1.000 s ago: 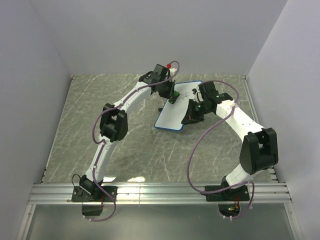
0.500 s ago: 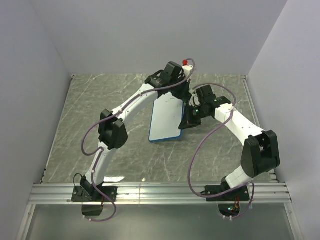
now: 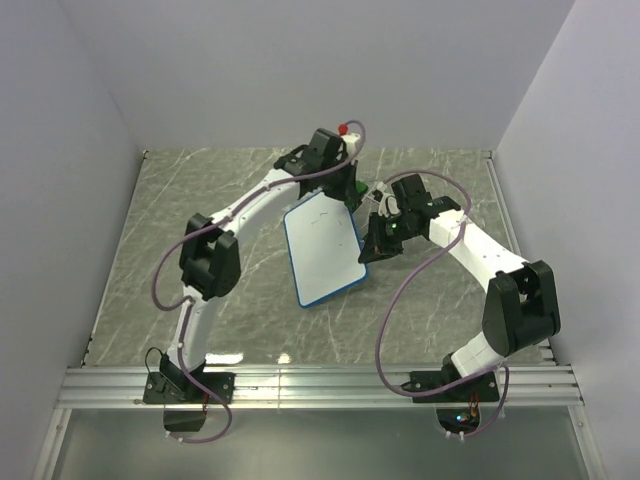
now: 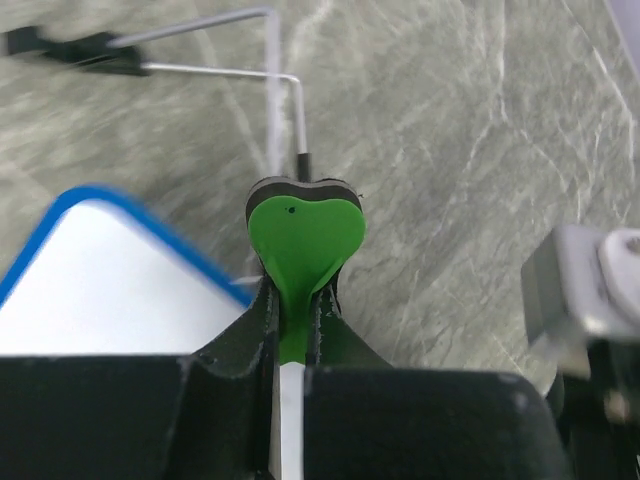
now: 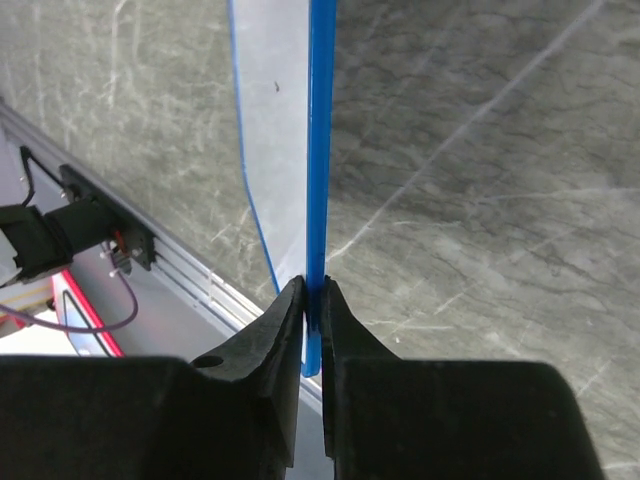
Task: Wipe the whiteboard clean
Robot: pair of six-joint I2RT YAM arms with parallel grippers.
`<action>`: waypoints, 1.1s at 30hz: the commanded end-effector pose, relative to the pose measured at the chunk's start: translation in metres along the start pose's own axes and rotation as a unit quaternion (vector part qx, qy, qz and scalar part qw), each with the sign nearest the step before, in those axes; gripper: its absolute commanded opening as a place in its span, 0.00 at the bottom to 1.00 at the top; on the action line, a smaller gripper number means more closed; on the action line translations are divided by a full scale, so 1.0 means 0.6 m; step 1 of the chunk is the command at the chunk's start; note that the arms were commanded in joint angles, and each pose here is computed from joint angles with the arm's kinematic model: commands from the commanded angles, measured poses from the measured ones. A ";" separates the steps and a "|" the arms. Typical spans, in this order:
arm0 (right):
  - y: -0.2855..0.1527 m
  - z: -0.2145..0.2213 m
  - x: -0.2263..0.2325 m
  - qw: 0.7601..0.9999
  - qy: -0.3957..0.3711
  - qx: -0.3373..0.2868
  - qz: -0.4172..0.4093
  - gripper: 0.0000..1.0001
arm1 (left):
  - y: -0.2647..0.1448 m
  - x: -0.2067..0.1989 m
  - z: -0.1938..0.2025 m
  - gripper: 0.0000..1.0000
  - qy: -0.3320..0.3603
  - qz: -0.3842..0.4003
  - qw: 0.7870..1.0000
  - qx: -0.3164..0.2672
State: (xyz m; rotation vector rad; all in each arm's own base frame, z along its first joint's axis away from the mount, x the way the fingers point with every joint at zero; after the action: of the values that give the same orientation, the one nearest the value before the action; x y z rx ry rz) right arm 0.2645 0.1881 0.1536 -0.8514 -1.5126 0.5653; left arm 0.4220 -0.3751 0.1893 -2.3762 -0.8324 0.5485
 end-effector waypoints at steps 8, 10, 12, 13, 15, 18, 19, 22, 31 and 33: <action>-0.007 -0.030 0.015 0.999 -0.033 -0.036 -0.015 0.00 | -0.165 0.026 -0.028 0.00 -0.062 -0.039 0.995 -0.068; -0.006 -0.031 0.013 0.999 -0.032 -0.038 -0.011 0.00 | -0.170 0.012 -0.007 0.00 -0.066 -0.014 0.996 -0.057; -0.004 -0.031 0.010 0.999 -0.030 -0.039 -0.008 0.00 | -0.165 -0.007 0.015 0.00 -0.065 0.018 0.997 -0.042; -0.004 -0.032 0.010 0.999 -0.029 -0.040 -0.007 0.00 | -0.154 -0.014 0.041 0.00 -0.070 0.034 0.997 -0.021; -0.002 -0.032 0.007 0.999 -0.029 -0.040 -0.005 0.00 | -0.137 -0.036 0.075 0.00 -0.068 0.059 0.996 0.009; -0.005 -0.033 0.012 0.998 -0.031 -0.047 -0.010 0.00 | -0.120 -0.057 0.104 0.00 -0.068 0.082 0.994 0.030; -0.007 -0.033 0.013 0.998 -0.031 -0.049 -0.014 0.00 | -0.117 -0.059 0.109 0.00 -0.079 0.084 0.993 0.033; -0.010 -0.036 0.019 0.998 -0.030 -0.055 -0.019 0.00 | -0.103 -0.060 0.128 0.00 -0.099 0.090 0.990 0.038; -0.018 -0.029 0.032 0.997 -0.033 -0.053 -0.043 0.00 | -0.032 -0.008 0.196 0.00 -0.145 0.025 0.984 0.101; -0.020 -0.024 0.031 0.997 -0.035 -0.051 -0.042 0.00 | -0.020 0.012 0.205 0.00 -0.140 0.004 0.983 0.116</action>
State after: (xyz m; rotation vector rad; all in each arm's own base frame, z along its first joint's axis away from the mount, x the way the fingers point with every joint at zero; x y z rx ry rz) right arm 0.2754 0.1852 0.1490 -0.8960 -1.5375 0.5365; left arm 0.3370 -0.3286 0.1376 -2.2445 -0.7121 0.9713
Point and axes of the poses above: each gripper's point midway between its finger pads, its own y axis out along the fingers, its own x axis along the line the jaws close on, z = x × y, the point moved 3 cm from there along -y, back along the fingers, and after that the axes turned 13 degrees about y, right-handed, at the moved point
